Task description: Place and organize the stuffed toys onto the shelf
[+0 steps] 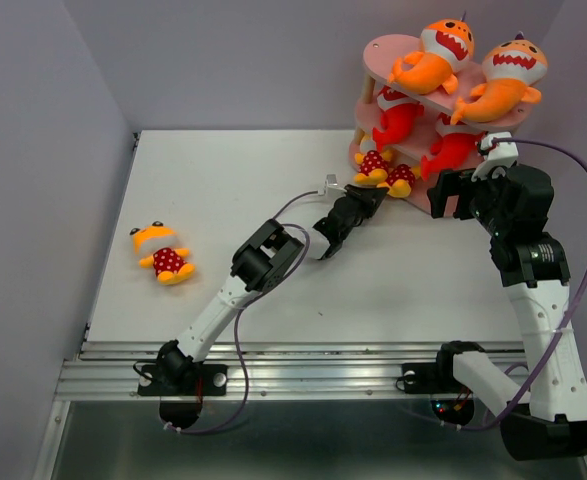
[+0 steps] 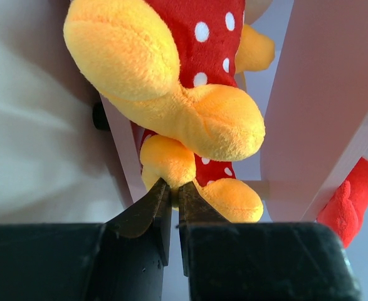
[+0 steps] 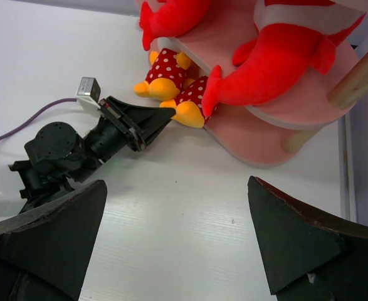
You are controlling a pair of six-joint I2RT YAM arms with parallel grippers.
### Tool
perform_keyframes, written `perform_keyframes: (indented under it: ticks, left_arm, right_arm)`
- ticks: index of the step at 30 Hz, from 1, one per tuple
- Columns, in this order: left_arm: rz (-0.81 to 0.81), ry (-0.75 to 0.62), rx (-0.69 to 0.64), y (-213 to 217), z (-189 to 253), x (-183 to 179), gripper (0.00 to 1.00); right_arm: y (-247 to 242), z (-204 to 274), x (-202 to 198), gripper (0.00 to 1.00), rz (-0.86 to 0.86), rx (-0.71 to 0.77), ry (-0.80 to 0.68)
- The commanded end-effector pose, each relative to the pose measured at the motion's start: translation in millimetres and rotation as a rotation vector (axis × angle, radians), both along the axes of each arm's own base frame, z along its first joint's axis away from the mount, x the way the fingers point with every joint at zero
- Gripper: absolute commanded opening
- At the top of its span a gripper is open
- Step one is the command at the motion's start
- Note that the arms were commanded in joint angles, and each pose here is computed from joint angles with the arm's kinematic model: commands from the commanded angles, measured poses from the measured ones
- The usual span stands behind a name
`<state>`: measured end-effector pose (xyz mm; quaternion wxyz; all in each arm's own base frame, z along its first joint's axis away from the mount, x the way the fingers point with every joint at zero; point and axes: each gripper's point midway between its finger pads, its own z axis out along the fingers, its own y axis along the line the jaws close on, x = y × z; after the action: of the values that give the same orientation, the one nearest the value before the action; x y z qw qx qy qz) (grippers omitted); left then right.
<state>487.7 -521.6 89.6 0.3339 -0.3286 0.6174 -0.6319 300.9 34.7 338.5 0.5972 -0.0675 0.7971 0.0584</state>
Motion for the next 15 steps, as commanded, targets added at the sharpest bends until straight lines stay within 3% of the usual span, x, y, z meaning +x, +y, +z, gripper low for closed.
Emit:
perform_keyframes:
  ticks: [1, 15]
  left_arm:
    - [0.035, -0.1, -0.119, 5.5, 80.2, 8.0, 0.0]
    - [0.087, -0.102, -0.173, 3.3, 95.9, 13.5, 0.0]
  right_arm:
    - [-4.7, 13.8, -0.3, 0.99, -0.021, -0.001, -0.061]
    - [-5.2, 12.1, -0.4, 0.99, -0.024, -0.002, -0.058]
